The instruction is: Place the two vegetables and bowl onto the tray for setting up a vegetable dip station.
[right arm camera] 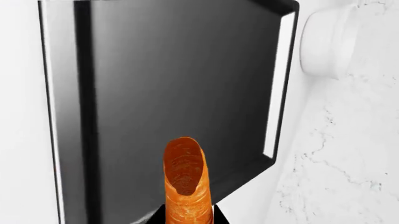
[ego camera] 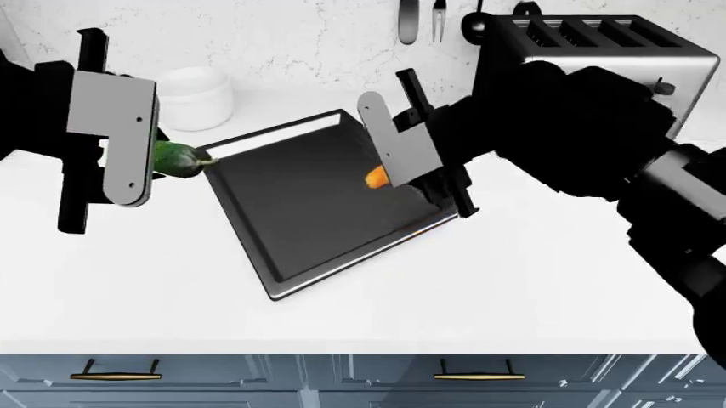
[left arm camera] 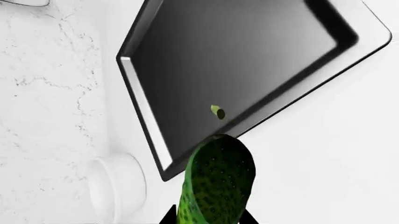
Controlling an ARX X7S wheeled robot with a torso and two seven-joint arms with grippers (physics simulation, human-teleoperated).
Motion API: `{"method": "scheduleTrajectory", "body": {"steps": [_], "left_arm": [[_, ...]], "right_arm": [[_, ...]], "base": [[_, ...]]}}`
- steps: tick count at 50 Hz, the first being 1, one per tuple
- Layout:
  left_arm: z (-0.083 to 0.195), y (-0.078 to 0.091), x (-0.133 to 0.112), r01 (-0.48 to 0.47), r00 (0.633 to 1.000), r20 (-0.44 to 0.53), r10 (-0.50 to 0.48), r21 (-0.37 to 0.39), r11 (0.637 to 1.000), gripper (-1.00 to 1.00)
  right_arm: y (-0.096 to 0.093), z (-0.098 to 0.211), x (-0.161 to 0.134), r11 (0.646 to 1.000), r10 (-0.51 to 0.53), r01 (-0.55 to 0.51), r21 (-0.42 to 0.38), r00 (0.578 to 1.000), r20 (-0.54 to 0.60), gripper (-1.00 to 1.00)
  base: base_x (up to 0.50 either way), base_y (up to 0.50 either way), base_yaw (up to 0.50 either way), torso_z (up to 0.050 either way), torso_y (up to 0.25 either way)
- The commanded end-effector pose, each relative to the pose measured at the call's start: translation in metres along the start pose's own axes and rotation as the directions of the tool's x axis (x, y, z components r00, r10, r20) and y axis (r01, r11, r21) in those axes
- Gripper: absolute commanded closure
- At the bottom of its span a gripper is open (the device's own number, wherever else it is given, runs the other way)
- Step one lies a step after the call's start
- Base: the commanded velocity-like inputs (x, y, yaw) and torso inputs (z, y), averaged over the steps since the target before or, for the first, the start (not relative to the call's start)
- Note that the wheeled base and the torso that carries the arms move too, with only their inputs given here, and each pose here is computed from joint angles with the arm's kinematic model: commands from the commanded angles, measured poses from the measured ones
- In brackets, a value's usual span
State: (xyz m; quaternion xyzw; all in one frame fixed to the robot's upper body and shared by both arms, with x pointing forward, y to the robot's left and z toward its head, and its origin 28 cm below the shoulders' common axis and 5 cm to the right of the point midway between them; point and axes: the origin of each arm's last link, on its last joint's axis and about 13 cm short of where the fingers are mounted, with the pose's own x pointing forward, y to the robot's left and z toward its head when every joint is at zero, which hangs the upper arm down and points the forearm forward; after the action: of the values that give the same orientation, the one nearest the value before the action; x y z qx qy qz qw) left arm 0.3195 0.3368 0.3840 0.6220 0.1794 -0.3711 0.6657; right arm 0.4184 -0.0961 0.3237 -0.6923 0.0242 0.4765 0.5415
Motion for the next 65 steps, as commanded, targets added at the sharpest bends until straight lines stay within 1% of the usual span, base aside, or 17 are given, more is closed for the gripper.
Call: {"method": "scheduleTrajectory", "body": {"steps": [1,10,16,31,32,43,52,53,55,58,59,60,61,62,63,64,65], "left_arm": [[-0.001,-0.009,-0.005,-0.027,1.000,0.013,0.027,-0.016,1.000,1.00],[-0.002,-0.011,0.000,-0.025,0.999,0.020,0.026,-0.020,0.999,1.00],[-0.003,-0.011,0.002,-0.024,1.000,0.020,0.024,-0.020,1.000,1.00],[-0.001,-0.009,0.003,-0.031,0.999,0.024,0.031,-0.021,0.999,1.00],[-0.001,-0.008,0.003,-0.032,0.999,0.024,0.033,-0.020,0.999,1.00],[-0.002,-0.002,0.003,-0.044,0.999,0.024,0.045,-0.015,0.999,1.00],[-0.002,0.002,0.005,-0.062,0.997,0.036,0.063,-0.010,0.998,1.00],[0.000,0.003,0.005,-0.074,0.995,0.063,0.076,-0.029,0.997,1.00],[0.006,0.006,0.006,-0.083,0.991,0.103,0.088,-0.052,0.995,1.00],[0.006,0.006,0.006,-0.083,0.991,0.103,0.088,-0.052,0.995,1.00],[0.013,0.014,0.010,-0.090,0.985,0.140,0.096,-0.054,0.994,1.00],[0.013,0.014,0.010,-0.090,0.985,0.140,0.096,-0.054,0.994,1.00],[0.013,0.014,0.010,-0.090,0.985,0.140,0.096,-0.054,0.994,1.00],[0.013,0.014,0.010,-0.090,0.985,0.140,0.096,-0.054,0.994,1.00],[0.026,0.021,0.020,-0.121,0.950,0.272,0.152,-0.127,0.984,1.00],[0.026,0.021,0.021,-0.121,0.950,0.272,0.152,-0.127,0.984,1.00],[0.041,0.026,0.020,-0.107,0.914,0.362,0.186,-0.228,0.968,1.00]], "right_arm": [[0.001,0.001,0.039,0.999,0.029,-0.029,-0.025,0.999,0.018,1.00],[0.007,0.004,0.048,0.999,0.046,-0.046,-0.028,0.998,0.030,1.00],[0.012,0.001,0.050,0.998,0.057,-0.056,-0.015,0.998,0.020,1.00],[0.010,0.000,0.047,0.999,0.047,-0.047,-0.010,0.999,0.001,1.00],[0.009,0.000,0.047,0.999,0.044,-0.044,-0.012,0.999,0.000,-1.00],[-0.001,0.003,0.040,1.000,0.018,-0.018,-0.014,1.000,0.000,-1.00],[-0.019,0.001,0.015,0.999,0.006,-0.008,-0.040,0.999,-0.042,-1.00],[-0.025,0.000,0.006,0.999,0.003,-0.006,-0.047,0.999,-0.054,-1.00],[-0.030,0.001,-0.003,0.999,0.004,-0.006,-0.046,0.998,-0.058,-1.00],[-0.028,0.002,-0.004,0.999,0.004,-0.006,-0.046,0.998,-0.058,-1.00],[-0.012,-0.028,-0.033,0.997,0.003,0.008,0.080,0.991,-0.135,-1.00],[-0.012,-0.016,-0.031,0.997,0.005,0.004,0.071,0.992,-0.128,-1.00],[-0.017,0.009,-0.023,1.000,0.010,-0.011,-0.025,0.998,-0.057,-1.00],[-0.017,0.009,-0.024,1.000,0.010,-0.011,-0.025,0.998,-0.057,-1.00],[-0.011,0.004,-0.047,1.000,-0.005,0.007,0.016,0.996,-0.084,-1.00],[-0.011,0.014,-0.046,1.000,-0.002,0.001,-0.021,0.998,-0.058,-1.00],[-0.009,0.019,-0.056,0.999,-0.026,0.025,-0.025,0.998,-0.049,-1.00]], "base": [[0.00,0.00,0.00,0.000,0.000],[0.00,0.00,0.00,0.000,0.000],[0.00,0.00,0.00,0.000,0.000],[0.00,0.00,0.00,0.000,0.000],[0.00,0.00,0.00,0.000,0.000],[0.00,0.00,0.00,0.000,0.000],[0.00,0.00,0.00,0.000,0.000],[0.00,0.00,0.00,0.000,0.000],[0.00,0.00,0.00,0.000,0.000],[0.00,0.00,0.00,0.000,0.000],[0.00,0.00,0.00,0.000,0.000],[0.00,0.00,0.00,0.000,0.000],[0.00,0.00,0.00,0.000,0.000],[0.00,0.00,0.00,0.000,0.000],[0.00,0.00,0.00,0.000,0.000],[0.00,0.00,0.00,0.000,0.000],[0.00,0.00,0.00,0.000,0.000]]}}
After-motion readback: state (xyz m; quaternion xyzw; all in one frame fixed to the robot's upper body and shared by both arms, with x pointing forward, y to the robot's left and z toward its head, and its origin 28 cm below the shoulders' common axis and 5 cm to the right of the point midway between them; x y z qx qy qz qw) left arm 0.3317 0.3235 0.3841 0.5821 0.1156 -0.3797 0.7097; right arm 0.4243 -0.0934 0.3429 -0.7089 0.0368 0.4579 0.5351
